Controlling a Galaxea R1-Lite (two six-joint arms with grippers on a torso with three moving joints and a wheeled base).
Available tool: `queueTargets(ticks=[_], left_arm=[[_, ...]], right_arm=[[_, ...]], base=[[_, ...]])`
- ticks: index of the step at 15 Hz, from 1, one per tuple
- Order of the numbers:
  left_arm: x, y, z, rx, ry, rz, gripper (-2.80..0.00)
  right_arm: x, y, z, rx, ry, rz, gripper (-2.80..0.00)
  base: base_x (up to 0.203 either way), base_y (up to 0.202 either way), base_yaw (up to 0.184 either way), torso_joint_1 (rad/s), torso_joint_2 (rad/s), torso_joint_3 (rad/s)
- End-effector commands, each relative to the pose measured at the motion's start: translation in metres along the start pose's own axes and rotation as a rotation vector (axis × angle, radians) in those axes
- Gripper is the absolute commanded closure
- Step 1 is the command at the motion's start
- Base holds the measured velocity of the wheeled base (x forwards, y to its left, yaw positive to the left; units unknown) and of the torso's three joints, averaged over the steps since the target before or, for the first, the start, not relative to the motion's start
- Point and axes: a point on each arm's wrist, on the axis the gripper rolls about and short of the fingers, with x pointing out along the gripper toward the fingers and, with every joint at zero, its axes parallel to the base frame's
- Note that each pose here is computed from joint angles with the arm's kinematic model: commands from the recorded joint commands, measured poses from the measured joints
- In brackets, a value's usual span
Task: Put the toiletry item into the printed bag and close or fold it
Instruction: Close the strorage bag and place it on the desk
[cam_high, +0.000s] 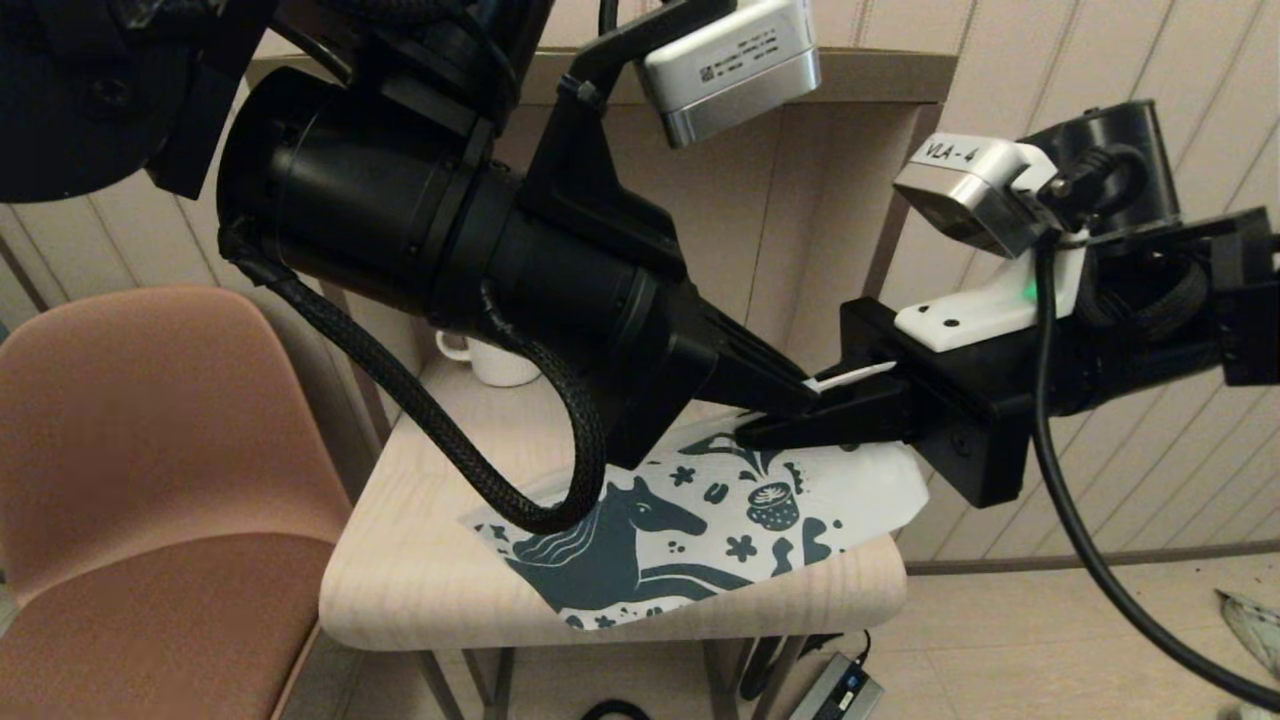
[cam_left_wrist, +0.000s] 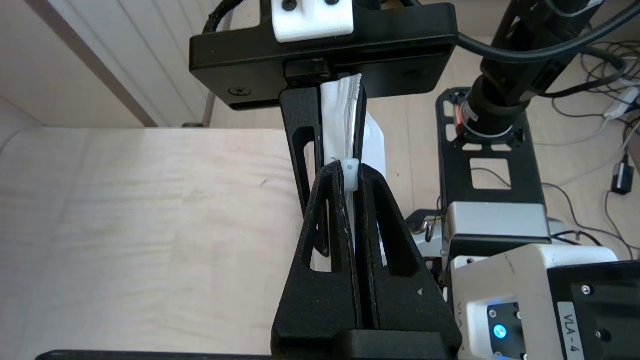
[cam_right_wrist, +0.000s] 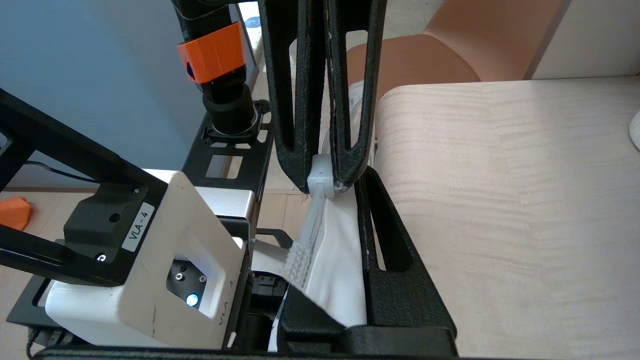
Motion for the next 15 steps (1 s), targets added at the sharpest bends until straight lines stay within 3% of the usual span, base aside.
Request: queueTargets(ticks=[1,10,15], left_arm=[[-0.002,-0.001,-0.002,-0.01,0.024,0.006,0.0],[-0.026,-0.001,-0.008,-0.023,0.058,0.037,0.0],[-0.019,0.002,-0.011,-0.031,0.069,0.027,0.0]], right_arm=[[-0.001,0.002,0.001,-0.007,-0.004,0.005,0.0],[-0.01,0.006,0.004,-0.033,-0.01,-0.02,0.0],[-0.013,0.011,0.007,-0.047,-0.016,-0.021,0.0]], base=[[0.0,0.0,0.0,0.0,0.0,0.0],[0.0,0.0,0.0,0.0,0.0,0.0],[0.0,0.0,0.0,0.0,0.0,0.0]])
